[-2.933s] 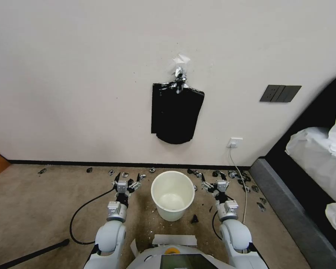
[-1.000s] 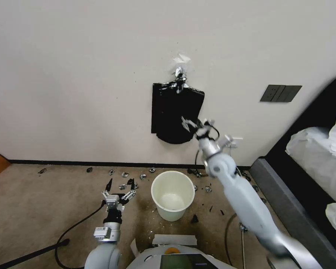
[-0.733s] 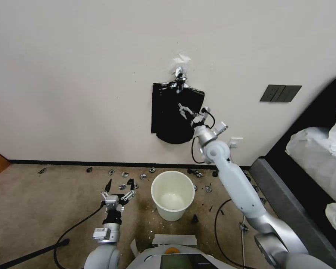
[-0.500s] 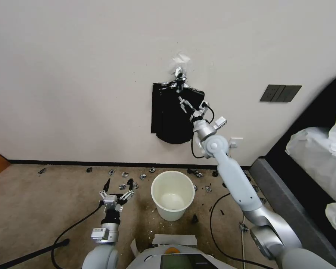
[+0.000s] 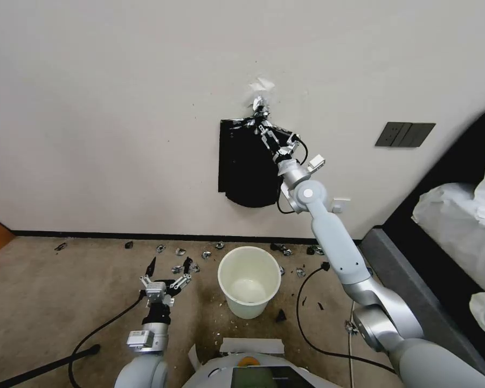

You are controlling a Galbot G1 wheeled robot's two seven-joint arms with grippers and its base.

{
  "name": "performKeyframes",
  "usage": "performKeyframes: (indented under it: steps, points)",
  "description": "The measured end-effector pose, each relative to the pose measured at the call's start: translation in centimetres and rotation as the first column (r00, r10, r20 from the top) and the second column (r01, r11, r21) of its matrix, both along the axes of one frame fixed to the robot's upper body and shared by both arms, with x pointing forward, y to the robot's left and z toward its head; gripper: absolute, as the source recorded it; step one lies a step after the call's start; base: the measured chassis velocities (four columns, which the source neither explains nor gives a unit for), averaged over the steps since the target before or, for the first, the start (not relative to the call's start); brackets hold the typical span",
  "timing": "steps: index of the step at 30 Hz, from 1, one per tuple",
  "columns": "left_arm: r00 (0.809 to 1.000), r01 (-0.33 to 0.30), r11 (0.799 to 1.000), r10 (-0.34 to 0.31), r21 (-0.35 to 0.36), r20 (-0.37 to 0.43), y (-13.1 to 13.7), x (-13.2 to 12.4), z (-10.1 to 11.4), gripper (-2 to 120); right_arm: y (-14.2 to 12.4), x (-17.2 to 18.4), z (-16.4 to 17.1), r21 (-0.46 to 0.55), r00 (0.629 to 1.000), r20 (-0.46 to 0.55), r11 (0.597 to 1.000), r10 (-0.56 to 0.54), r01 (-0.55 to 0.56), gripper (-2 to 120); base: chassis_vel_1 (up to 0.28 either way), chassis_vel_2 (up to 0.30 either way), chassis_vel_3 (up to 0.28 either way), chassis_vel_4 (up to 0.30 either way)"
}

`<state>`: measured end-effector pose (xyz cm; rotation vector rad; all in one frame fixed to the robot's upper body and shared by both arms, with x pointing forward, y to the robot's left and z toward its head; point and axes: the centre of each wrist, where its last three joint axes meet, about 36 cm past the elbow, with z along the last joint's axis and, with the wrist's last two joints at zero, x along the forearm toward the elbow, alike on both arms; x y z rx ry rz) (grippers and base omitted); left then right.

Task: Place a trash bag onto the trash bin.

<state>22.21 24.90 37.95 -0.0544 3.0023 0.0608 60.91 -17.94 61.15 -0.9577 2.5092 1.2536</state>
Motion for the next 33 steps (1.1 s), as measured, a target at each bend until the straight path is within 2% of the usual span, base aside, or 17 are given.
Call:
performKeyframes:
  steps: [6,33]
  points:
    - [1.0,-0.003,1.0,0.003,-0.003,0.002,-0.1,0.0,0.0,100,0.8,0.2,0.4,-0.007,1.0,0.011,1.0,0.029,-0.029,100,0.0,0.0,0.0,0.0]
    - [1.0,-0.022,1.0,0.022,0.001,0.008,0.2,-0.7,0.4,100,1.8,2.5,1.2,0.003,0.998,0.041,0.999,0.036,-0.037,100,0.0,0.0,0.0,0.0]
